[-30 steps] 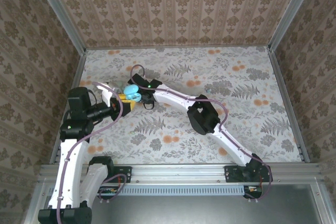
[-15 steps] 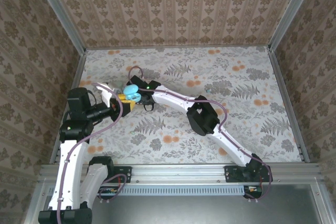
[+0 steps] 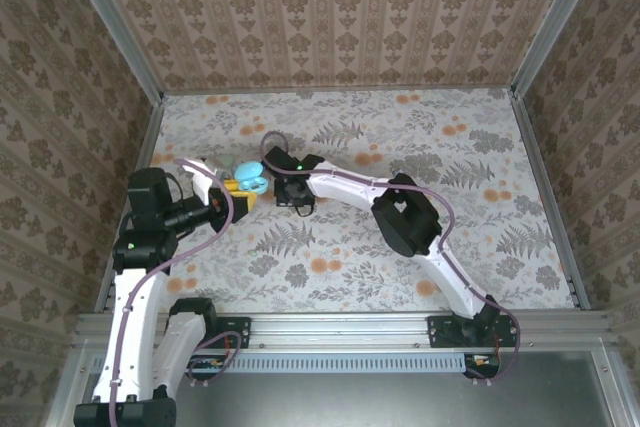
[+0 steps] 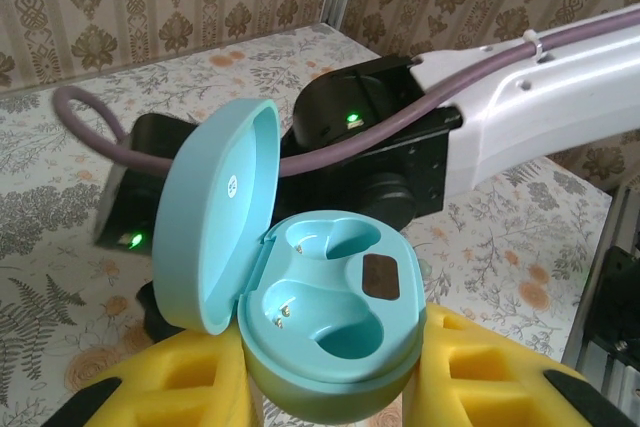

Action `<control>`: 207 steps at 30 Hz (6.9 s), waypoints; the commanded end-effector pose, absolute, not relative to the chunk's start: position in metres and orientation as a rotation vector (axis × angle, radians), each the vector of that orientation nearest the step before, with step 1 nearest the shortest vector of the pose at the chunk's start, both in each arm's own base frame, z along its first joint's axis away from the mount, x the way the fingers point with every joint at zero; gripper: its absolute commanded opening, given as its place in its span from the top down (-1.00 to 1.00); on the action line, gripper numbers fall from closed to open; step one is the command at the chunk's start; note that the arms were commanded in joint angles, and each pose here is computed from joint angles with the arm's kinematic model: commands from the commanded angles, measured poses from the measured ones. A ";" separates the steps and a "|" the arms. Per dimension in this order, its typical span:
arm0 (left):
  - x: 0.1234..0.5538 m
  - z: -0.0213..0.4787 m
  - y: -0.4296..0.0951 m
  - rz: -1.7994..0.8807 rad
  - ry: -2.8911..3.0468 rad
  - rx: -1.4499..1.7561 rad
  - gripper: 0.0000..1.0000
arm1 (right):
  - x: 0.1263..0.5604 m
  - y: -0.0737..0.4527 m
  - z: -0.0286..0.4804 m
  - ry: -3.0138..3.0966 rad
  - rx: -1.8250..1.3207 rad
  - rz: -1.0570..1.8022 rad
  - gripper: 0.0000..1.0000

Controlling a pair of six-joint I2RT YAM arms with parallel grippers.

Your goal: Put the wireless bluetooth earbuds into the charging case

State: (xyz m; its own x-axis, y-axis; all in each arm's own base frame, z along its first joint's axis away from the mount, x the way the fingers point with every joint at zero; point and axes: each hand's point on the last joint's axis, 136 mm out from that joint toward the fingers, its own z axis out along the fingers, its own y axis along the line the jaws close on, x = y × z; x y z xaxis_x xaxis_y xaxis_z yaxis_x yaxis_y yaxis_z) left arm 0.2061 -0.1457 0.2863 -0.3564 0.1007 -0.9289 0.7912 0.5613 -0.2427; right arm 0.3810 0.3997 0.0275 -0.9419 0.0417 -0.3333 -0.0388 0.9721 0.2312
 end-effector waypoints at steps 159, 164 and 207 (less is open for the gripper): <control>0.246 0.195 -0.270 -0.812 1.719 1.067 1.00 | 0.461 0.105 0.056 2.871 0.265 0.187 0.58; 0.249 0.191 -0.272 -0.820 1.724 1.068 1.00 | 0.474 0.098 0.047 2.885 0.232 0.173 0.60; 0.233 0.206 -0.261 -0.832 1.718 1.030 1.00 | 0.405 0.114 0.052 2.925 0.267 0.583 0.57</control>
State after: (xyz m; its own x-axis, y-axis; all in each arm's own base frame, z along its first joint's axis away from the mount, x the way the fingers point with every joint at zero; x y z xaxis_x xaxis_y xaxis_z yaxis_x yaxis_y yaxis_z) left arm 0.2356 -0.2633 0.2036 -0.2009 0.2842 -0.9375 0.9075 0.4143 -0.0689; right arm 0.3992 0.1133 0.0569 -0.9672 0.2163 -0.1329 0.1560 0.9193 0.3613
